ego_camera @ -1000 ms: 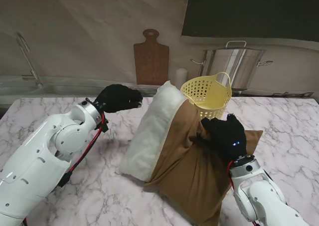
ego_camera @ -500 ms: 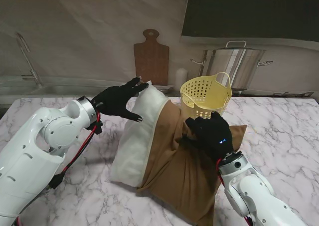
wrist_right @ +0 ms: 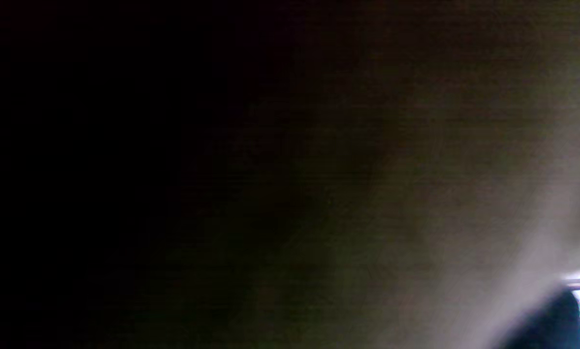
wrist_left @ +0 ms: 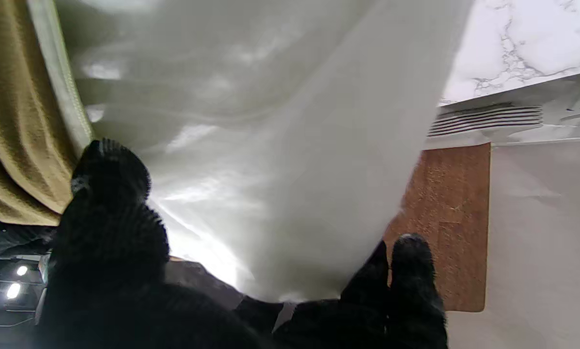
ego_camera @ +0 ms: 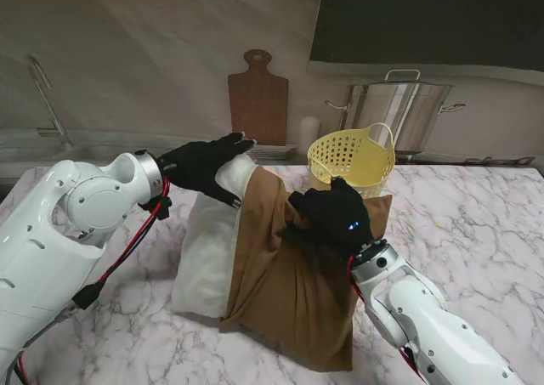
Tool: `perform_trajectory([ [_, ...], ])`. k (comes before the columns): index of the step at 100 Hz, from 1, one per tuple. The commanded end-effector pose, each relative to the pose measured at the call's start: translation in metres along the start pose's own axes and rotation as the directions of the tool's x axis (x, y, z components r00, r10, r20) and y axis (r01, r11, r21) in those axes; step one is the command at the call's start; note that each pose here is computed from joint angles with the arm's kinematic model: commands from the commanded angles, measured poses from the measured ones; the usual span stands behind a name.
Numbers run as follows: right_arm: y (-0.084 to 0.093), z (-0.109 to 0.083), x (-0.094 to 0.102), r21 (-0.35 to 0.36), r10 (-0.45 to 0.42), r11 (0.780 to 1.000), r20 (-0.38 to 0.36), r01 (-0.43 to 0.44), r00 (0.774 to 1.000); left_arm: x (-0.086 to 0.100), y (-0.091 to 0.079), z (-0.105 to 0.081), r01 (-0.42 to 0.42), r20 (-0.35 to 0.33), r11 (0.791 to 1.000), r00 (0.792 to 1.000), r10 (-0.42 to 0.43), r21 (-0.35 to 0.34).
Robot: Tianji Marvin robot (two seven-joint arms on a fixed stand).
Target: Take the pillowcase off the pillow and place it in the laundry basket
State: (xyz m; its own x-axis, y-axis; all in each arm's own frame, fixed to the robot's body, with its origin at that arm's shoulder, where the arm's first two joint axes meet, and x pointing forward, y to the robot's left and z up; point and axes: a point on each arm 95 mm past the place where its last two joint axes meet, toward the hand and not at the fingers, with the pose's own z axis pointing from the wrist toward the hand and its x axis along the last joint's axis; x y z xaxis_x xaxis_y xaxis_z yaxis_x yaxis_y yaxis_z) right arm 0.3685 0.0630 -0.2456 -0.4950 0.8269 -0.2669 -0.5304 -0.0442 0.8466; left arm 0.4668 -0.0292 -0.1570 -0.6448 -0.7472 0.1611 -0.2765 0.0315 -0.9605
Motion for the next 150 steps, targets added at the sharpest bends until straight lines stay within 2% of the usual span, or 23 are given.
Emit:
perform_trajectory([
  [1, 0.003, 0.007, -0.001, -0.015, 0.001, 1.0, 0.001, -0.001, 1.0, 0.003, 0.002, 0.004, 0.006, -0.011, 0.999, 1.0, -0.007, -0.034],
  [21, -0.002, 0.013, -0.003, -0.017, 0.0, 1.0, 0.015, 0.0, 1.0, 0.006, 0.015, 0.018, 0.016, -0.015, 0.993, 1.0, -0.017, -0.116],
  [48, -0.003, 0.012, -0.004, -0.034, -0.003, 0.999, 0.032, 0.004, 0.999, 0.009, 0.03, 0.035, 0.042, -0.008, 0.988, 0.999, -0.044, -0.149],
  [67, 0.004, 0.005, -0.009, -0.052, 0.002, 0.999, 0.058, 0.001, 0.998, 0.019, 0.039, 0.047, 0.061, -0.024, 0.992, 0.998, -0.064, -0.107],
  [81, 0.005, 0.004, -0.01, -0.059, 0.003, 0.998, 0.067, 0.001, 0.998, 0.025, 0.044, 0.054, 0.091, -0.021, 0.996, 0.996, -0.092, -0.024],
  [92, 0.005, 0.003, -0.011, -0.061, 0.003, 0.998, 0.073, 0.001, 0.997, 0.027, 0.044, 0.057, 0.096, -0.017, 0.995, 0.995, -0.095, 0.011],
  [110, 0.005, -0.003, -0.013, -0.041, -0.012, 0.999, 0.088, 0.016, 0.996, 0.024, 0.038, 0.052, 0.046, -0.002, 0.996, 0.999, -0.046, 0.076],
  [133, 0.008, -0.017, -0.026, 0.043, -0.063, 0.997, 0.158, 0.057, 0.986, 0.014, 0.026, 0.038, -0.038, 0.017, 0.992, 0.999, 0.036, 0.121],
  [150, 0.006, -0.023, -0.033, 0.076, -0.071, 0.995, 0.197, 0.057, 0.978, 0.012, 0.027, 0.037, -0.037, 0.004, 0.989, 0.999, 0.037, 0.142],
])
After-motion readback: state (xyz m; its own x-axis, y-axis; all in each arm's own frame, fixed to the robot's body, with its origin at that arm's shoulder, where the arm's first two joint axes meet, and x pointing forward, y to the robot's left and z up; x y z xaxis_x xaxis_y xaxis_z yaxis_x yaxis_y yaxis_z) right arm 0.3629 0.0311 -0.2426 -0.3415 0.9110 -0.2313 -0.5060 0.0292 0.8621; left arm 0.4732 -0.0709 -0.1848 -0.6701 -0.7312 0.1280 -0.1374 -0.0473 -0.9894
